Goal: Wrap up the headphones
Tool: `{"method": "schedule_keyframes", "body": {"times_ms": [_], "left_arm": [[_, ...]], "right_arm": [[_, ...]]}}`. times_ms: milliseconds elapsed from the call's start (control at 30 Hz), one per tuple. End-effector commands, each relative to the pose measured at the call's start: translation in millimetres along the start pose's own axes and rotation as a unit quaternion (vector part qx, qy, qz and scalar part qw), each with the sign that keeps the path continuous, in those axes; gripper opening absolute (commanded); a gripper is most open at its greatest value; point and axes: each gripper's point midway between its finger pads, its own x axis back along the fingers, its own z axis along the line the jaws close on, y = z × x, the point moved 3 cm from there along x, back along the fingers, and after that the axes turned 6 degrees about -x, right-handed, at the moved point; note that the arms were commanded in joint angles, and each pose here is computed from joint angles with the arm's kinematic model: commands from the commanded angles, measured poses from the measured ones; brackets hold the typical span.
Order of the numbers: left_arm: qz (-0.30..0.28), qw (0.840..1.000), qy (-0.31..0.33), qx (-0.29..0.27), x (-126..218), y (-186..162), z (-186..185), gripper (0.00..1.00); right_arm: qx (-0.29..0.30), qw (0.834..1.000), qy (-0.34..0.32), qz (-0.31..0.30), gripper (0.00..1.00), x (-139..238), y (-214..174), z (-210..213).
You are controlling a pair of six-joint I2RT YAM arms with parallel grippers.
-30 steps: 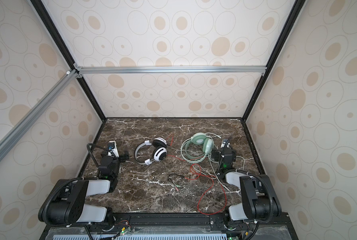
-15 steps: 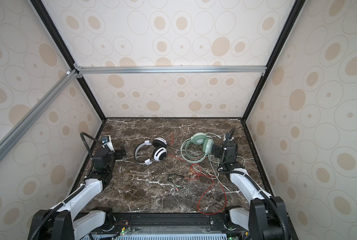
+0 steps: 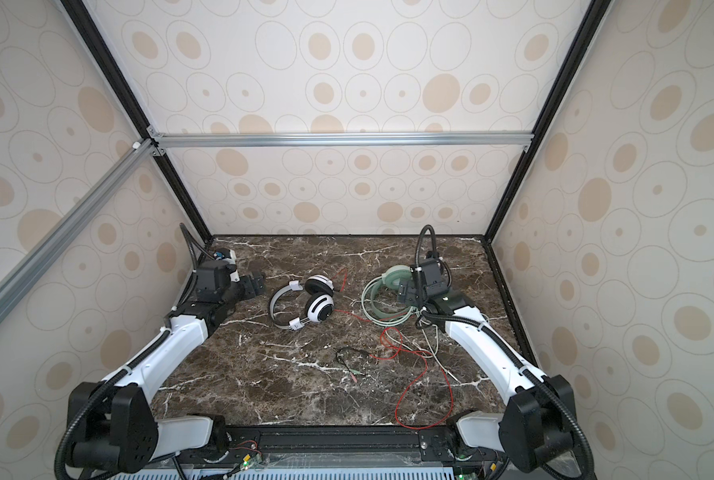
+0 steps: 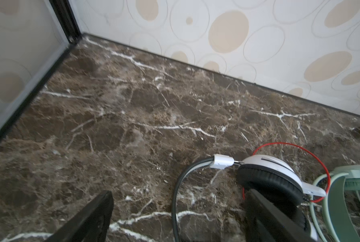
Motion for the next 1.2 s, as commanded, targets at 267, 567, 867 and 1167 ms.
{"method": "schedule_keyframes", "body": {"times_ms": [267,567,867,1167], "left_arm": [[0.155,0.987,-0.031,0.036,-22.4,-17.5,-24.0,0.98],[0.227,0.974,0.001,0.018,-33.6,-72.4,-6.8,0.98],[0.256,0.966,0.01,0.026,-70.3,-105.9,-0.9,0.9],[0.27,0.962,0.031,0.029,-96.0,-128.8,0.6,0.65]], "right_arm": [[0.016,0.997,0.007,0.07,0.99,3.5,-10.8,43.2],[0.079,0.99,0.077,0.084,0.99,0.5,-19.4,97.4],[0.102,0.982,0.13,0.093,0.99,-9.7,-18.8,131.0],[0.123,0.98,0.138,0.073,0.99,-10.1,-4.1,142.5]]}}
